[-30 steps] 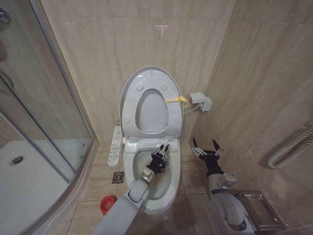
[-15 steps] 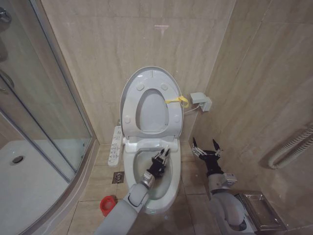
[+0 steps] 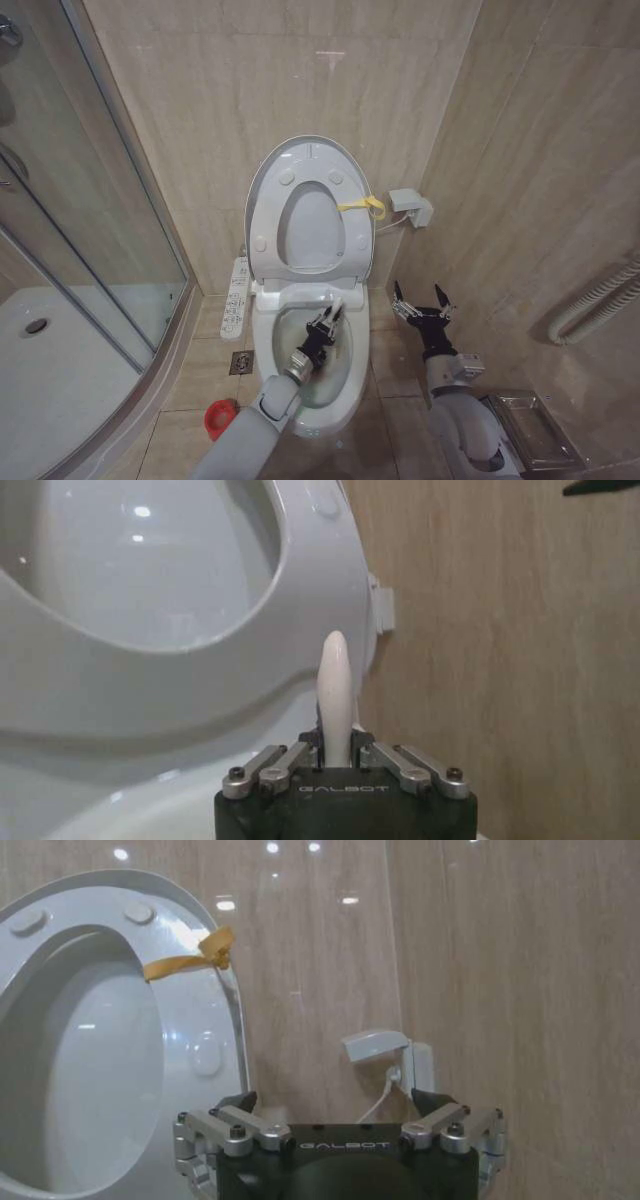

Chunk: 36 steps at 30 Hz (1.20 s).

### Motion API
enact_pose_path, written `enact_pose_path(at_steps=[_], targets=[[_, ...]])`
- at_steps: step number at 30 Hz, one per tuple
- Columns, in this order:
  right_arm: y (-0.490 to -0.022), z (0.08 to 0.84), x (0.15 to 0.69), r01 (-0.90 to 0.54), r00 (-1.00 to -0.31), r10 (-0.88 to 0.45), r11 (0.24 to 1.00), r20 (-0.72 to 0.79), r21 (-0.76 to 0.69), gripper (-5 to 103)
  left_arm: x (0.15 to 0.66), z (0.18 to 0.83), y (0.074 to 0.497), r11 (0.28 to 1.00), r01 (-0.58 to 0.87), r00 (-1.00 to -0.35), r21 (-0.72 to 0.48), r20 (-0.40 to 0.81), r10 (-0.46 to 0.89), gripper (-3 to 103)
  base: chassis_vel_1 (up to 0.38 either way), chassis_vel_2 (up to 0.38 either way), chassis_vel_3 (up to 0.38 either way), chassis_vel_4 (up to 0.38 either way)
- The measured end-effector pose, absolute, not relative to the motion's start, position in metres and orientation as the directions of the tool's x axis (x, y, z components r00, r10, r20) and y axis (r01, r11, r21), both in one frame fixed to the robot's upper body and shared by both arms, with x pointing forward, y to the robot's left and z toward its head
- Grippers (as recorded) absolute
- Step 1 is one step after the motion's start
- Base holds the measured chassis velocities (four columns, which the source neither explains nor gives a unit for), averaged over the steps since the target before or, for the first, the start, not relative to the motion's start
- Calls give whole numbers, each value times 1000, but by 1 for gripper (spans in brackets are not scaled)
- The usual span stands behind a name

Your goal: Open the toilet lid, clean the toilet bowl with a toilet brush, close the toilet lid, and flush.

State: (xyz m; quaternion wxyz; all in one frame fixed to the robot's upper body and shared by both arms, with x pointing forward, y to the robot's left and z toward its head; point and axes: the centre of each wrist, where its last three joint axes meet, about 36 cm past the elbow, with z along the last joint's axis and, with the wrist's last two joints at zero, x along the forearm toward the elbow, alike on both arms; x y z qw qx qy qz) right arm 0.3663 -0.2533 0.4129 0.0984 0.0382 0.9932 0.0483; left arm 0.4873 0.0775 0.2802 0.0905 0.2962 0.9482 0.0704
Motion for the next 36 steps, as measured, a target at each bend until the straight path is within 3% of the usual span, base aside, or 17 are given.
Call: enact_pose_path(at_steps=[8,17,25,36], targets=[[-253,413,366,66,-978,85,992,-192,103,100,472,308,50,794,590,-769,146,-198,608,18,0,0,0,0],[-253,413,366,66,-978,85,992,-192,103,100,489,279,81,813,547,-810,199,-119,575,18,0,0,0,0],[-253,413,366,66,-978,85,992,-192,103,100,481,304,57,800,578,-777,162,-190,600,18,0,0,0,0],[-253,413,366,66,-978,85,992,-192,103,100,476,274,75,799,572,-794,184,-121,596,18,0,0,0,0]])
